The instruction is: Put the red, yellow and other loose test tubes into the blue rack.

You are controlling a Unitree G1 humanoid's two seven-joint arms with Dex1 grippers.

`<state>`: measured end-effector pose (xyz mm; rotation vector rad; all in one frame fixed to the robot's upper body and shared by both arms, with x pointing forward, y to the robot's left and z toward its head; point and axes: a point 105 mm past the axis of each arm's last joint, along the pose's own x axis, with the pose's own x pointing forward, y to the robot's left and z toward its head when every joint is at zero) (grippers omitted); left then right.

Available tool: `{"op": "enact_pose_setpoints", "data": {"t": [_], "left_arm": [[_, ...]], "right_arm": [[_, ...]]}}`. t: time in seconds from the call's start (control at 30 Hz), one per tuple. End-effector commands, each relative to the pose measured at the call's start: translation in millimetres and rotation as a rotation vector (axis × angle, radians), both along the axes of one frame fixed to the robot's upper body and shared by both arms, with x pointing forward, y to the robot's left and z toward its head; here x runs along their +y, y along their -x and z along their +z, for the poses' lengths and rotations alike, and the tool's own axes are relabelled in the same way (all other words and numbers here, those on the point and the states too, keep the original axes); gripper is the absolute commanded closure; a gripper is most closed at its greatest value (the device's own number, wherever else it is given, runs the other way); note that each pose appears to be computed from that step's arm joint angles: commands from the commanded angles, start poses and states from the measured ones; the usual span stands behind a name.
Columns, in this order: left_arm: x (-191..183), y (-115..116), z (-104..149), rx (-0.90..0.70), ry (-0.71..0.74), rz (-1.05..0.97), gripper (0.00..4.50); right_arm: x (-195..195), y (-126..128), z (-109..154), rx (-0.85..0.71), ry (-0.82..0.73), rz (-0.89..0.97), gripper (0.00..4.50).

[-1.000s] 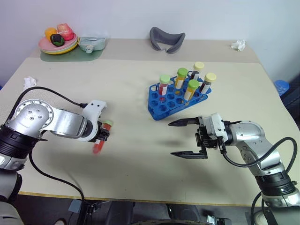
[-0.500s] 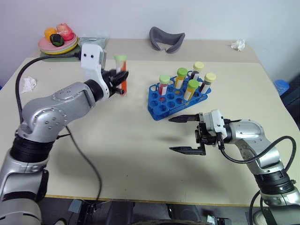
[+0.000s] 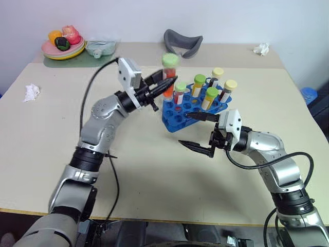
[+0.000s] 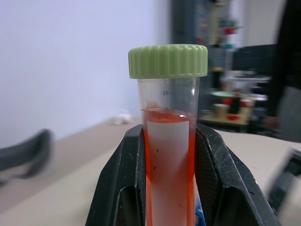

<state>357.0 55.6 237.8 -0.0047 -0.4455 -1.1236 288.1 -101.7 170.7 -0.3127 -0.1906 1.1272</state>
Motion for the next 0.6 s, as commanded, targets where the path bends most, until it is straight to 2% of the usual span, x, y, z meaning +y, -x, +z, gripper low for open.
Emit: {"op": "enact_pose_setpoints", "data": {"t": [0.03,0.27,0.47,0.6], "left_arm": [[-4,-9,16,-0.065,0.024,-0.021,3.7],[-24,-30,17,-0.018,0.065,-0.037,3.7],[-38,-33,3,0.038,0.073,-0.099,3.7],[-45,-34,-7,0.051,0.055,-0.108,3.7]], "right_arm": [[6,5,15,-0.073,-0.042,-0.023,0.0],[8,5,15,-0.078,-0.065,-0.076,0.0],[-2,-1,10,-0.053,-0.056,-0.188,0.0],[-16,5,4,-0.01,-0.043,-0.243,0.0]]}}
